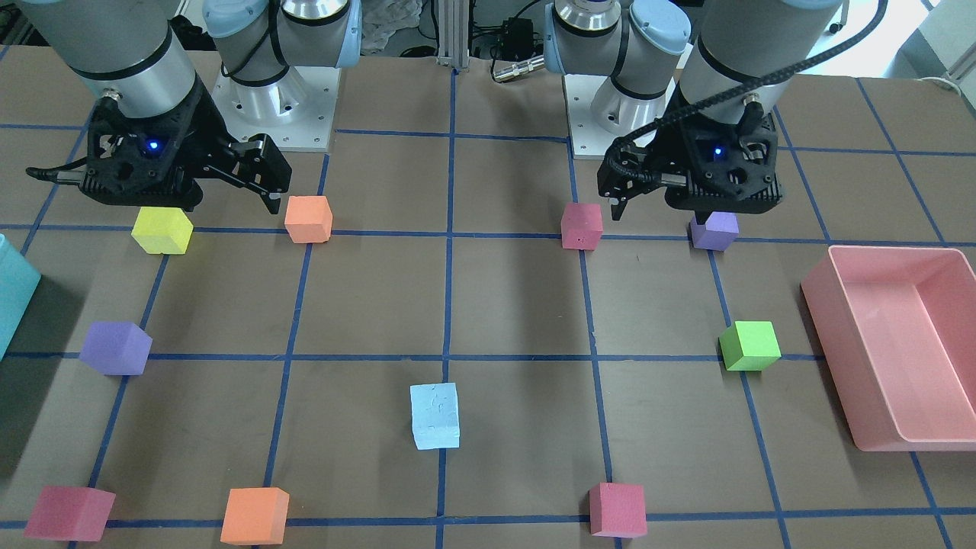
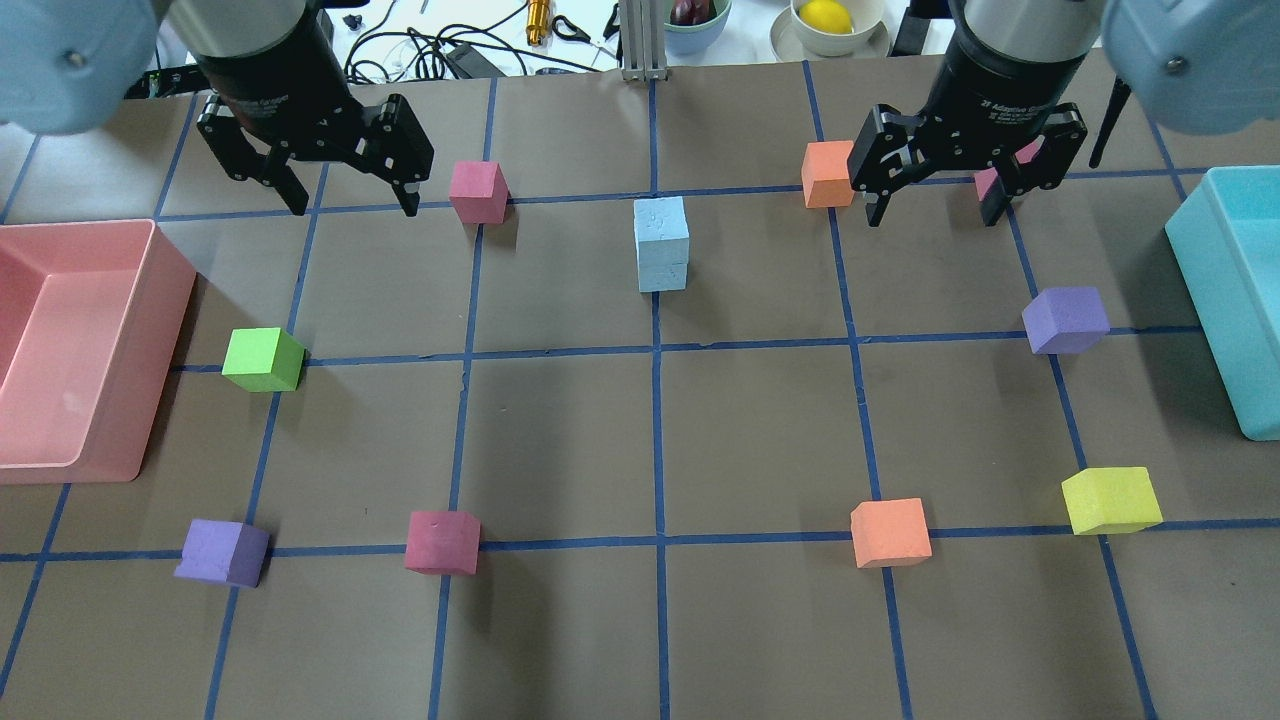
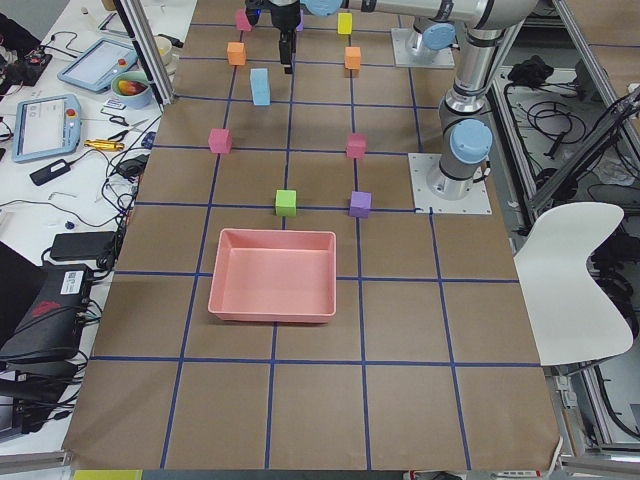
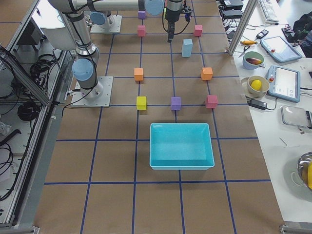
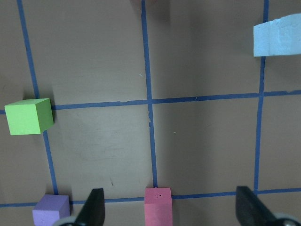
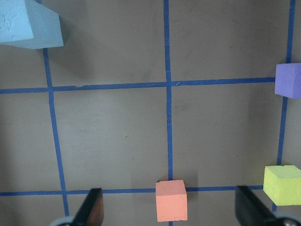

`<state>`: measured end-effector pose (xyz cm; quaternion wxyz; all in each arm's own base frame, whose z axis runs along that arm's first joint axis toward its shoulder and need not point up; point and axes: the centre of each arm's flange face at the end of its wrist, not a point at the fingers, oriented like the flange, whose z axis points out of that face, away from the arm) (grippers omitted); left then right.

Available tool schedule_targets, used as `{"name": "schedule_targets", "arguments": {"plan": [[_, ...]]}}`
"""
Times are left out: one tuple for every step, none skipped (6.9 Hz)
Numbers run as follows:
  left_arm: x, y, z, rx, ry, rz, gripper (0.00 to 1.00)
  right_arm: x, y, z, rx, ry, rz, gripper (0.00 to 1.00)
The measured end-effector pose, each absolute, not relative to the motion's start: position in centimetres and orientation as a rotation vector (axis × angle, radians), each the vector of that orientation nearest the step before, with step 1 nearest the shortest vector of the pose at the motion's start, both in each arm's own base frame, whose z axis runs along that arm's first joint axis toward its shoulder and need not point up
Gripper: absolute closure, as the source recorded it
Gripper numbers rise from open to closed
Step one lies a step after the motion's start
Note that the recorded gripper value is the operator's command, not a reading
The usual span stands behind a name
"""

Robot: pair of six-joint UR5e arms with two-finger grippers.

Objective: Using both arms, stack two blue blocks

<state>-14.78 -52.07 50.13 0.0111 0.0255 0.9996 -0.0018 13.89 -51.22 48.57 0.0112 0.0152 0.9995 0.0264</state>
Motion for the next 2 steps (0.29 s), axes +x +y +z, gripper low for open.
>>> {"name": "schedule_targets", "arguments": {"plan": [[-14.49, -51.48, 49.99, 0.076, 3.116, -0.084, 0.0, 13.87, -51.18, 48.49, 0.047, 3.121, 0.085, 0.0], [-14.27, -51.37, 50.04, 0.071, 3.115, -0.126, 0.0, 13.83, -51.15, 48.41, 0.047, 3.125, 0.089, 0.0]]}}
